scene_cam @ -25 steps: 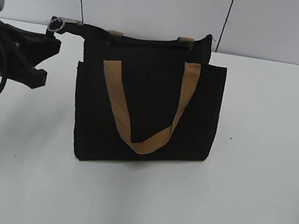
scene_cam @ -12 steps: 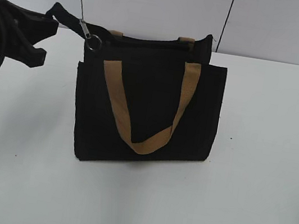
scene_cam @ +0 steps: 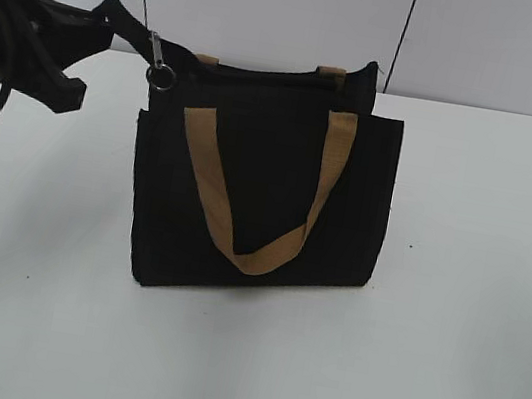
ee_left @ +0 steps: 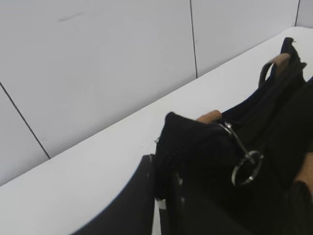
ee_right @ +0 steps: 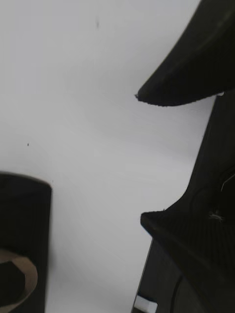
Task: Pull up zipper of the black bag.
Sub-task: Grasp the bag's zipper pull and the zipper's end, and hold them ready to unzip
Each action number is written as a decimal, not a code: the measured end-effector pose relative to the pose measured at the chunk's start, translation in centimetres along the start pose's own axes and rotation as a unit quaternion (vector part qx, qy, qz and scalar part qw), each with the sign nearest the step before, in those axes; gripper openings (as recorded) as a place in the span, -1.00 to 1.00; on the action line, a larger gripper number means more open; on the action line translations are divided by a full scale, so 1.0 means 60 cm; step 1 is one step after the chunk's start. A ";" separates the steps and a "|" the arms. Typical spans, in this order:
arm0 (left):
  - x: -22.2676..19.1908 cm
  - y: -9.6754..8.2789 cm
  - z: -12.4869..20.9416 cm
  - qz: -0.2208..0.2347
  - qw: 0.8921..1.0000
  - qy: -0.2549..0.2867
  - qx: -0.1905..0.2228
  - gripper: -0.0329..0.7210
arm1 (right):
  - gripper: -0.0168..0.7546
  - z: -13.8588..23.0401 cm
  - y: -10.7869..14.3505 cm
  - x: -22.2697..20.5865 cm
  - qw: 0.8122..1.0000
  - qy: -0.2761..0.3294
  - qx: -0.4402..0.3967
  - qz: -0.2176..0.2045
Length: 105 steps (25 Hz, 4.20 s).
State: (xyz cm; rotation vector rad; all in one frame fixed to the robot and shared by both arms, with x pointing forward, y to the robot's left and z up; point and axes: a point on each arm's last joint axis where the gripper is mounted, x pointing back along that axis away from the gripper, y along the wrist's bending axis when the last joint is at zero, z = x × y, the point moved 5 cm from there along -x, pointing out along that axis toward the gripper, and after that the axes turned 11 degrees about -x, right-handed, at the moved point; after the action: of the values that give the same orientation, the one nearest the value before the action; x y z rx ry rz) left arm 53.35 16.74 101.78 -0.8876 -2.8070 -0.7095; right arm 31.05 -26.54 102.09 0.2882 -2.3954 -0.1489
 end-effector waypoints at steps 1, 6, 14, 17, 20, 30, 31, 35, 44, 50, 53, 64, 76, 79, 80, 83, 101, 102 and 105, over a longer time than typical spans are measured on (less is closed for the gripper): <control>0.000 -0.001 0.000 0.002 1.000 0.000 -0.004 -0.82 | 0.37 -0.014 0.006 -0.010 1.000 0.011 0.003 -0.014; 0.000 -0.004 -0.001 0.006 1.000 -0.001 -0.006 -0.82 | 0.37 -0.084 0.033 -0.054 0.996 0.039 0.018 -0.083; -0.003 -0.027 -0.010 0.027 1.000 -0.005 -0.005 -0.82 | 0.37 -0.177 0.088 -0.121 0.979 0.056 0.050 -0.188; -0.003 -0.027 -0.007 0.026 1.000 0.002 -0.001 -0.82 | 0.37 -0.195 0.119 -0.153 0.972 0.068 0.075 -0.210; -0.003 -0.027 -0.007 0.026 1.000 0.003 0.001 -0.82 | 0.37 -0.206 0.157 -0.190 0.966 0.078 0.097 -0.228; -0.001 -0.027 -0.009 0.027 1.000 0.002 0.002 -0.83 | 0.37 -0.235 0.259 -0.292 0.962 0.006 0.153 -0.224; -0.001 -0.027 -0.009 0.027 1.000 0.002 0.002 -0.83 | 0.37 -0.234 0.265 -0.300 0.963 0.001 0.156 -0.222; -0.001 -0.027 -0.009 0.027 1.000 0.002 0.002 -0.83 | 0.37 -0.221 0.288 -0.332 0.960 -0.014 0.183 -0.212; -0.001 -0.027 -0.009 0.027 1.000 0.002 0.003 -0.83 | 0.25 -0.233 0.356 -0.394 0.945 -0.011 0.230 -0.232; -0.001 -0.027 -0.009 0.027 1.000 0.002 0.003 -0.83 | 0.05 -0.234 0.374 -0.416 0.942 0.007 0.233 -0.243; -0.001 -0.027 -0.009 0.027 1.000 0.002 0.003 -0.83 | 0.01 -0.227 0.374 -0.427 0.942 0.015 0.233 -0.242; -0.001 -0.027 -0.010 0.026 1.000 0.001 0.002 -0.83 | -0.01 -0.225 0.371 -0.450 0.947 0.007 0.228 -0.226; -0.001 -0.027 -0.010 0.026 1.000 0.001 0.003 -0.83 | -0.07 -0.239 0.392 -0.463 0.949 0.010 0.203 -0.242; -0.001 -0.027 -0.010 0.026 1.000 0.001 0.003 -0.83 | -0.29 -0.236 0.391 -0.464 0.948 0.019 0.203 -0.245; -0.001 -0.027 -0.010 0.026 1.000 0.001 0.004 -0.83 | -0.38 -0.236 0.388 -0.464 0.948 0.021 0.204 -0.244; -0.001 -0.027 -0.009 0.026 1.000 0.002 0.004 -0.83 | -0.60 -0.240 0.379 -0.468 0.950 0.021 0.201 -0.240; 0.003 -0.010 0.031 0.008 0.997 0.080 0.006 -0.83 | -0.97 -0.249 0.365 -0.461 0.947 0.025 0.217 -0.237; 0.003 -0.010 0.032 0.008 0.997 0.082 0.006 -0.83 | -0.97 -0.252 0.364 -0.458 0.946 0.023 0.219 -0.238; 0.004 -0.009 0.035 0.007 0.996 0.090 0.006 -0.83 | -0.97 -0.263 0.353 -0.452 0.948 0.018 0.216 -0.235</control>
State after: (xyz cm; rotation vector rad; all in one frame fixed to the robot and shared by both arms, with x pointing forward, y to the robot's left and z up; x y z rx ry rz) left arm 52.92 17.44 99.76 -0.7975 -2.6417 -0.7304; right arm 57.75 0.27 100.30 1.0556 -2.2602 0.1691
